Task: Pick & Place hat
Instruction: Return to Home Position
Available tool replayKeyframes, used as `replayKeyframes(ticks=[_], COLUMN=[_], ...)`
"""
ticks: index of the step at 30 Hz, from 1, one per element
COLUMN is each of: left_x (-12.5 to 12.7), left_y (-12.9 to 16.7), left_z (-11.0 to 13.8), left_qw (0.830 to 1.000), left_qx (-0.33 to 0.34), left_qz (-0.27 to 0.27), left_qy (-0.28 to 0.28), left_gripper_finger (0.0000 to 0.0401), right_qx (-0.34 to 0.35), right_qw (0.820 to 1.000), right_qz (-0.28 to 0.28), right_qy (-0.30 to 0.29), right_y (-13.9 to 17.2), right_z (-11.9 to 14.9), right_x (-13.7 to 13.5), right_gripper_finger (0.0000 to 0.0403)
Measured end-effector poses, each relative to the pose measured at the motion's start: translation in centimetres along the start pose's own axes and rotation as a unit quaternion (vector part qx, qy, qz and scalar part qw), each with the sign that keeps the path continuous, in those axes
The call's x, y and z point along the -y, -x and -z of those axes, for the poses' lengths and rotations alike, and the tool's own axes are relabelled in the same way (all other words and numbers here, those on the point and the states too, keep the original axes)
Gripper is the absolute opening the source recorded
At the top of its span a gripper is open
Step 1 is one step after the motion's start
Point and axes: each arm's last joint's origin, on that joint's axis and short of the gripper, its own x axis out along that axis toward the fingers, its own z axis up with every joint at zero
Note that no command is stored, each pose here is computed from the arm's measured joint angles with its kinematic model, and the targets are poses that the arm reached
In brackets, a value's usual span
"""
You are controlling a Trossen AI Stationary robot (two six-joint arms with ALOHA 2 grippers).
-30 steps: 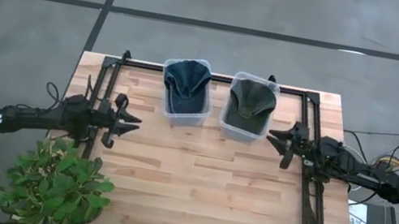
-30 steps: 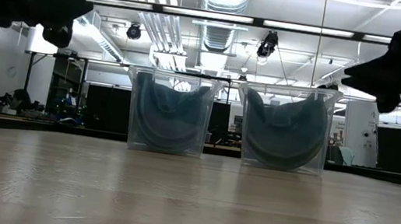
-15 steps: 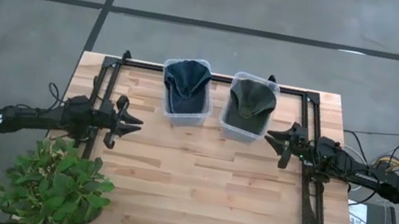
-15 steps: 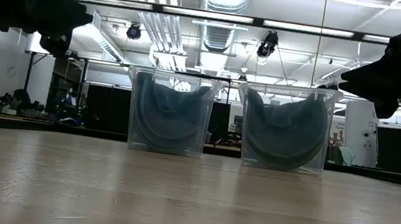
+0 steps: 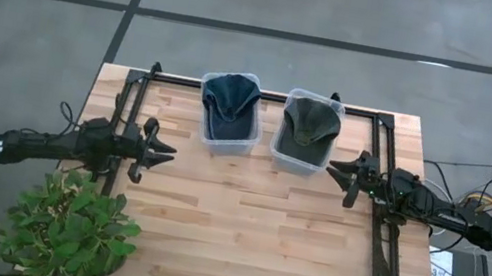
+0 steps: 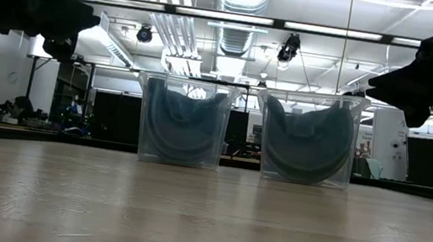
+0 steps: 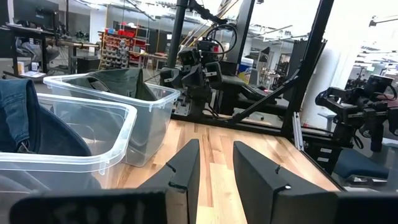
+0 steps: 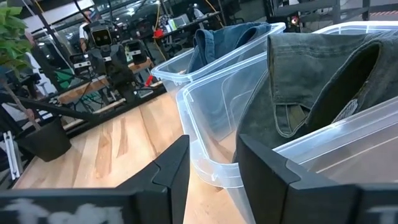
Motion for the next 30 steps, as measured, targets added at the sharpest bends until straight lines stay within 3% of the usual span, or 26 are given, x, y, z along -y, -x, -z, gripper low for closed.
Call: replayKeyframes(ticks=[30], left_x=[-0.01], left_y=[-0.01], left_z=[0.05], left_qw=[1.000], left_qx=[-0.001], left_qz=[0.000], left_qy=[0.001], left_gripper_finger=[0.0090], right_qx=[0.000], right_qw=[1.000], right_qz=[0.000], right_qy=[-0.001], right_y=[0.00], right_z=[0.00], right_x=[0.00], right_gripper_finger=[0.0123])
